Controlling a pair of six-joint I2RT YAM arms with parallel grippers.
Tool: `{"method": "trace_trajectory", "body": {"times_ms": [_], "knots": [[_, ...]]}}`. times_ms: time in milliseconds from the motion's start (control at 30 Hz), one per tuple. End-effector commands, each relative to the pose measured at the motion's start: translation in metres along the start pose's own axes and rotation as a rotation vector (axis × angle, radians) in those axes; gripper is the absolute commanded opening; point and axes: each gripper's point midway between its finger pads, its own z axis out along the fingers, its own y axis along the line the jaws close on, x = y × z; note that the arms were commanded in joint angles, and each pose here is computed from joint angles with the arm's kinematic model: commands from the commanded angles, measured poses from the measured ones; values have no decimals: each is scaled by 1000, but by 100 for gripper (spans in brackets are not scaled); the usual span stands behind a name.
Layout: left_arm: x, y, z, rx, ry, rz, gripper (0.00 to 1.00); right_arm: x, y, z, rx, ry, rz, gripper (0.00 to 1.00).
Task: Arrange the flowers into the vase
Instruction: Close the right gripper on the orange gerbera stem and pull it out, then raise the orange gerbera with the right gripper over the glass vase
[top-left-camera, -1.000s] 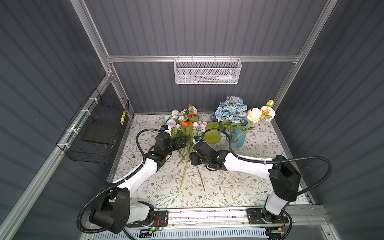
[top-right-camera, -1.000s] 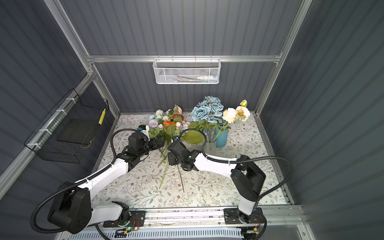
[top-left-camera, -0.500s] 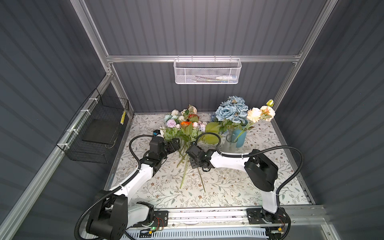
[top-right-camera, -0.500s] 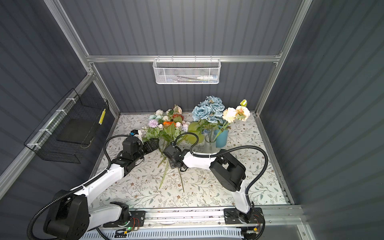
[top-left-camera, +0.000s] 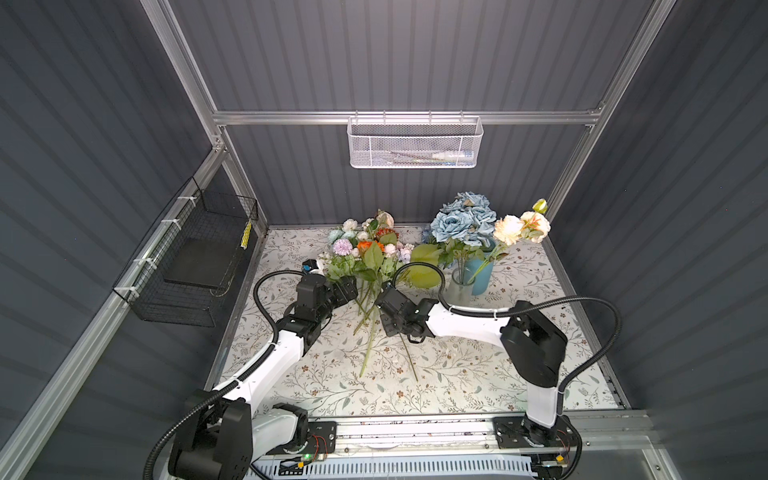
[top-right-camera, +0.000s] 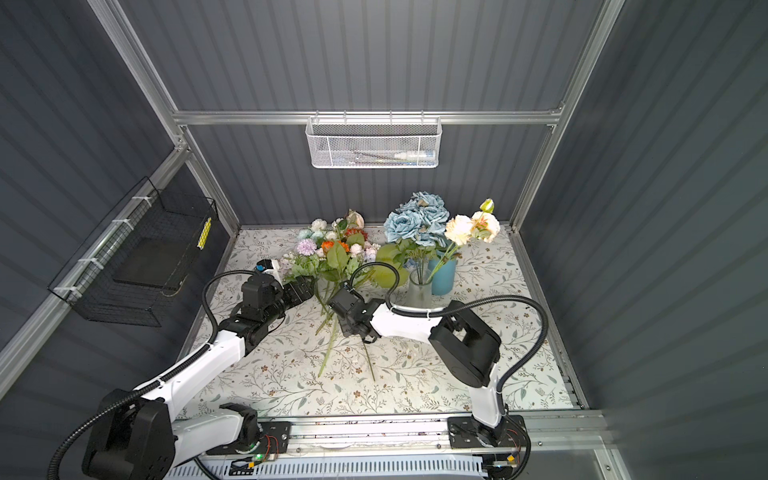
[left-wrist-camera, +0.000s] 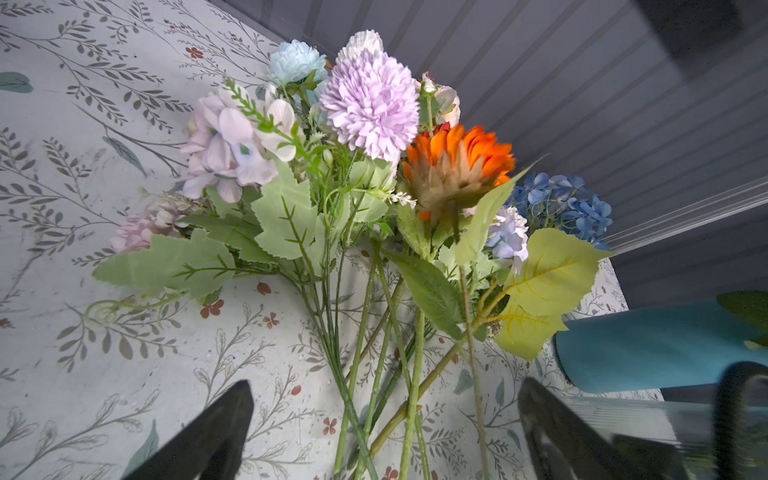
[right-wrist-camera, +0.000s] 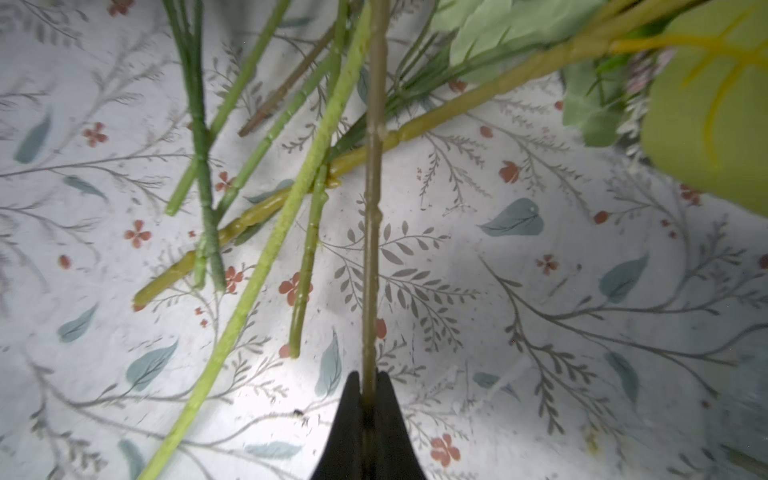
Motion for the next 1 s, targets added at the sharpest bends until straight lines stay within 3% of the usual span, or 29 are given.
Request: {"method": "trace_trajectory", "body": {"times_ms": [0, 233, 400, 567, 967], "knots": [[-1, 13, -4, -52, -20, -39, 99, -34, 16, -45, -117, -130, -66, 0], [1, 14, 1, -44, -24, -95, 99, -67, 25, -132, -279, -343, -160, 0], [7, -10, 12, 91, 17, -84, 99, -85, 17, -200, -345, -571, -220, 0], [10, -49, 18, 288, 80, -34, 99, -95, -16, -253, -259, -782, -216, 0], [54, -91, 31, 303, 186, 153, 99, -90, -105, -314, 28, -959, -142, 0]]}}
